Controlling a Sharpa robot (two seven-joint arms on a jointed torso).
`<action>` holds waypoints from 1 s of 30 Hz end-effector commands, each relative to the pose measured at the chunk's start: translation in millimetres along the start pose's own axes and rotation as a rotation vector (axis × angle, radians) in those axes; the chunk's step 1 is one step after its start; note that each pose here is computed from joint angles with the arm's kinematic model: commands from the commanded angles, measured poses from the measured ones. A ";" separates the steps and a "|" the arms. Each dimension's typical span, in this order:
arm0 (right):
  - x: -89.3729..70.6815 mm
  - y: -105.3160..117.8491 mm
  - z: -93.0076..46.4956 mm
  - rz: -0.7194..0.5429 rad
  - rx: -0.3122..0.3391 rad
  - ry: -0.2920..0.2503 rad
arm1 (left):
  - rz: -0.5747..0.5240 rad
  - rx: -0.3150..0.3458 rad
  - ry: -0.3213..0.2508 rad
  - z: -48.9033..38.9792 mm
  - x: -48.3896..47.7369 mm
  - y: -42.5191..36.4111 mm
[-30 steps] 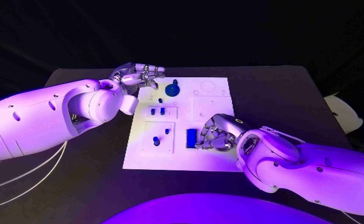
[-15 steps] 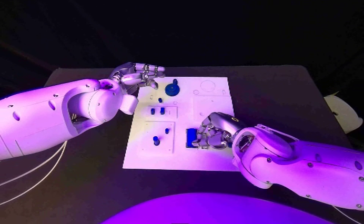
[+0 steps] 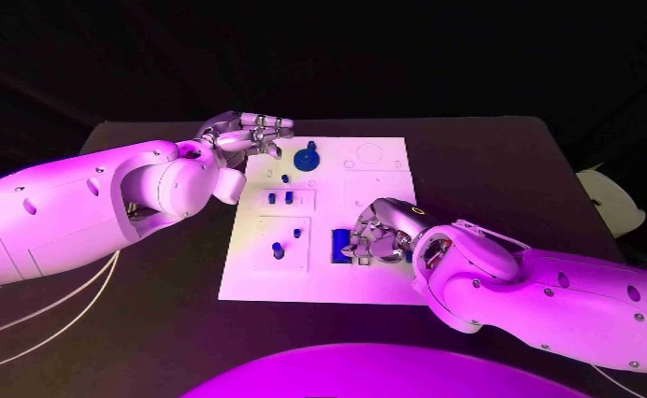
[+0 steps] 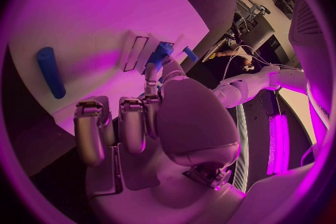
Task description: Assemble the parts on the task board
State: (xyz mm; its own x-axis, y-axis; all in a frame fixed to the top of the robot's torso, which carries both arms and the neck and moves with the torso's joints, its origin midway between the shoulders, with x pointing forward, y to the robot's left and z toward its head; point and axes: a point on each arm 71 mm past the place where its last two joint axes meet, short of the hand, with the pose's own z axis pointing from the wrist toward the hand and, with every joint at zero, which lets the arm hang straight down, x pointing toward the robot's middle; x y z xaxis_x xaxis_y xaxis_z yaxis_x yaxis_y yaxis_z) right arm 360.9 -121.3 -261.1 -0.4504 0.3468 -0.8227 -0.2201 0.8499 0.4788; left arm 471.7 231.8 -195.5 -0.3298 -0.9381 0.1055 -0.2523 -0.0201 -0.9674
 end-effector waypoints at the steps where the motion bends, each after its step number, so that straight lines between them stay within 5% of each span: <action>1: -2.7 -0.8 -2.2 -0.007 -0.010 -0.036 | -0.004 0.004 0.018 0.0 2.1 -0.7; 9: -11.8 -5.7 -12.5 0.056 -0.027 -0.070 | -0.004 0.003 0.019 -0.3 1.7 -0.7; 14: -28.0 -21.4 -20.4 0.102 0.017 -0.096 | -0.004 0.002 0.015 -0.7 0.3 -0.6; 21: -41.6 -49.2 -32.3 0.003 0.058 0.016 | -0.002 0.015 0.007 -2.1 -1.0 -1.6; 30: -50.4 -70.1 -47.4 -0.105 0.104 -0.048 | -0.005 0.023 0.009 -2.5 -1.7 -1.1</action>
State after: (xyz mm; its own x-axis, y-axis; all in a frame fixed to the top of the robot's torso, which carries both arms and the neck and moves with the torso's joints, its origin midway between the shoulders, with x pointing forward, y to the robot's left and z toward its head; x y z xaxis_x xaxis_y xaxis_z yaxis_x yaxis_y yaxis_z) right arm 360.0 -218.5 -238.4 -0.4009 0.3332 -0.8534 -0.1304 0.9012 0.4132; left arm 470.7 236.7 -195.5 -0.3228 -0.9409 0.1030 -0.2482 -0.0208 -0.9685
